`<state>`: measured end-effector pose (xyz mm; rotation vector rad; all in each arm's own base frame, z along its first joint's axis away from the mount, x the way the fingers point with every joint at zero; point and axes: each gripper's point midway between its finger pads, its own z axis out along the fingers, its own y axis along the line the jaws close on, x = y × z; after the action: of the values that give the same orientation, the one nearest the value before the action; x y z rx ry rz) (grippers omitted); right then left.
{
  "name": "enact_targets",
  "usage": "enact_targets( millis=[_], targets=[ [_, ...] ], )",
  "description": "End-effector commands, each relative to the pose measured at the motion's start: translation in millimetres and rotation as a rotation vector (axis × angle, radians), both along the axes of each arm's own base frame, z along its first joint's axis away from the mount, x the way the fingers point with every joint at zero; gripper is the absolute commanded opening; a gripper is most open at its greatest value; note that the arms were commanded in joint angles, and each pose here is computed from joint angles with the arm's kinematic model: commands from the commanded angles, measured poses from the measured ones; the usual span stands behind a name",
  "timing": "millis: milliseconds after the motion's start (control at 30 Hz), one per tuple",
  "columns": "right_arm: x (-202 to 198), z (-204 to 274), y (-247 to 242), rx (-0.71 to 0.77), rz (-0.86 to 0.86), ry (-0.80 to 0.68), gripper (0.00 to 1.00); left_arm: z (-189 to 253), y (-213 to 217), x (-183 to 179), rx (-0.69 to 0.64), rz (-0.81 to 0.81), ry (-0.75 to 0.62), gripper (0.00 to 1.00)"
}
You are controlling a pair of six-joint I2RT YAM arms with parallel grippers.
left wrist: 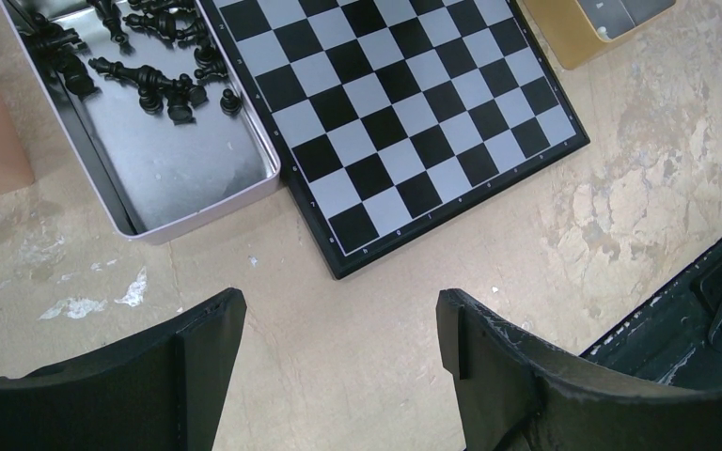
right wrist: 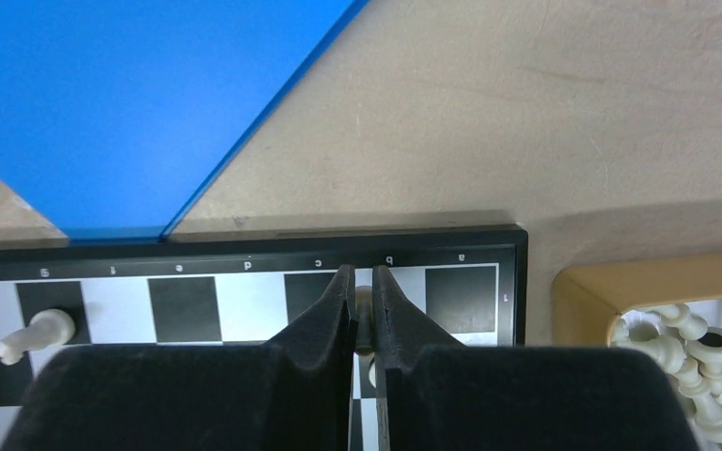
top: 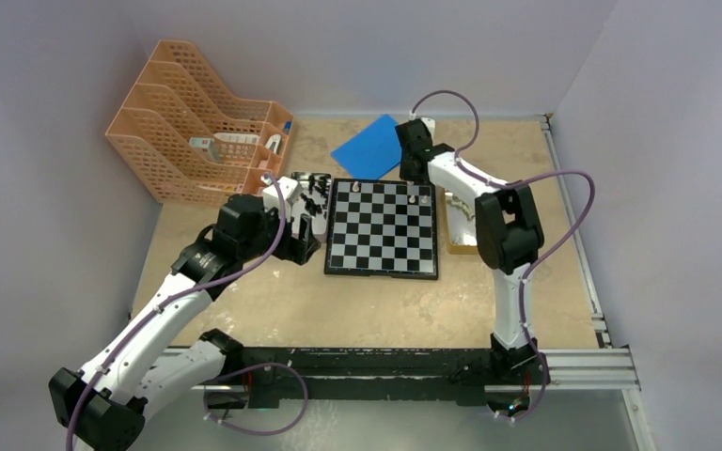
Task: Set up the chess pieces on the board
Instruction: Place the chess piece on the chessboard.
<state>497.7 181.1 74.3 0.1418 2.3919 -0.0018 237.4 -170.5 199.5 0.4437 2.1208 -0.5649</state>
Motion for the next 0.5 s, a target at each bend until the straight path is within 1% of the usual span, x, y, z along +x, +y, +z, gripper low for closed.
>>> enact_targets(
  millis=[0, 300, 467],
  targets=[
    [9, 16, -1, -0.013, -0.034, -0.031, 0.06, 16, 1, 5, -0.014, 0.003, -0.056, 0.75],
    [-2, -13, 0, -0.014, -0.039, 0.055, 0.08, 14, 0, 5, -0.013, -0.001, -0.052, 0.75],
    [-7, -19, 0, -0.008, -0.032, 0.076, 0.08, 15, 0, 5, -0.014, -0.002, -0.054, 0.75]
  ],
)
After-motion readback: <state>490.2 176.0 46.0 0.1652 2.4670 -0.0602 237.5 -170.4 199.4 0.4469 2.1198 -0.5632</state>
